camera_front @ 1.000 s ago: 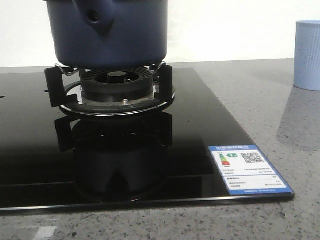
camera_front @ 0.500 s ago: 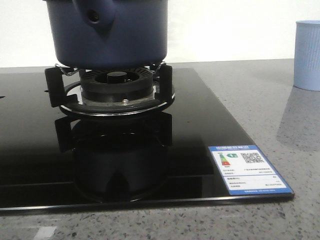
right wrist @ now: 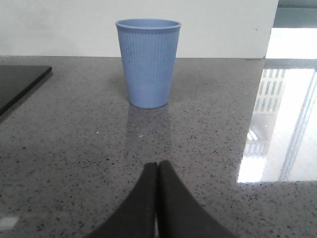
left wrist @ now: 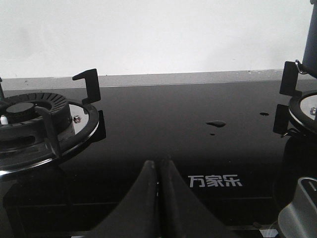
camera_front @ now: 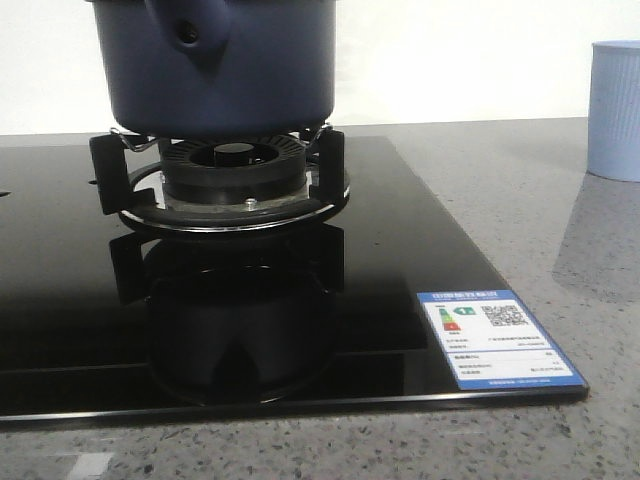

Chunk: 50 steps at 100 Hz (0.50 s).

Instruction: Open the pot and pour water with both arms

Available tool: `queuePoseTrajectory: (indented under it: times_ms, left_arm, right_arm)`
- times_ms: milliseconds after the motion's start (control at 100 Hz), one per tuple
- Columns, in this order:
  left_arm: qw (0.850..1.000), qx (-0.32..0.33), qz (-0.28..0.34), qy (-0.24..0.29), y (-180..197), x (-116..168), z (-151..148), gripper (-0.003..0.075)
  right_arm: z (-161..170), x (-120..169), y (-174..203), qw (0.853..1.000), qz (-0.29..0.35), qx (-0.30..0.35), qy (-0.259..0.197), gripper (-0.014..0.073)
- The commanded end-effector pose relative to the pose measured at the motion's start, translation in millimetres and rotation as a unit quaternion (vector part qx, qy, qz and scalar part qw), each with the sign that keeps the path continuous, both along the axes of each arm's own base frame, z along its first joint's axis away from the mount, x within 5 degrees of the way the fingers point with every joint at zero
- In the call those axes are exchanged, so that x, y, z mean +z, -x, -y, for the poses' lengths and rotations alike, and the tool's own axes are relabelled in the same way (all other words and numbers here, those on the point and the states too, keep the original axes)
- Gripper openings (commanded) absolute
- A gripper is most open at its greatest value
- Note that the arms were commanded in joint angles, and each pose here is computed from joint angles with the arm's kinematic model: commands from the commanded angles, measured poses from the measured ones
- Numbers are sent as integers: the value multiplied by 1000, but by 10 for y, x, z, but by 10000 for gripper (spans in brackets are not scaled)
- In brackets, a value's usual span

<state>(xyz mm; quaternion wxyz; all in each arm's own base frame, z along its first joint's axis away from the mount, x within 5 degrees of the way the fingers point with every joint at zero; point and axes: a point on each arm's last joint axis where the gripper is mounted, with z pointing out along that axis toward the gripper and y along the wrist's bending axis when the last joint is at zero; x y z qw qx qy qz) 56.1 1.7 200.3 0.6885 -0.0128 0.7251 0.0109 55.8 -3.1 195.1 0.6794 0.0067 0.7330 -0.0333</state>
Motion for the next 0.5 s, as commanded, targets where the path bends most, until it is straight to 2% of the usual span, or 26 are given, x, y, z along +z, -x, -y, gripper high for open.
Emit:
queuePoseTrajectory:
  times_ms: [0, 130, 230, 390, 490]
  left_arm:
    - [999, 3, 50, 4, 19, 57, -3, -20]
    - [999, 3, 51, 10, 19, 57, -3, -20]
    - [998, 1, 52, 38, 19, 57, 1, -20]
    - [997, 2, 64, 41, 21, 79, -2, -20]
    - [993, 0, 75, 93, 22, 96, -2, -20]
  right_arm:
    - [2, 4, 2, 999, 37, -1, 9, -71]
    - [2, 4, 2, 999, 37, -1, 8, -71]
    - [1, 4, 2, 999, 37, 0, 4, -71]
    - [-5, 7, 2, 998, 41, 1, -36, -71]
    - [-6, 12, 1, 998, 45, 2, -53, -71]
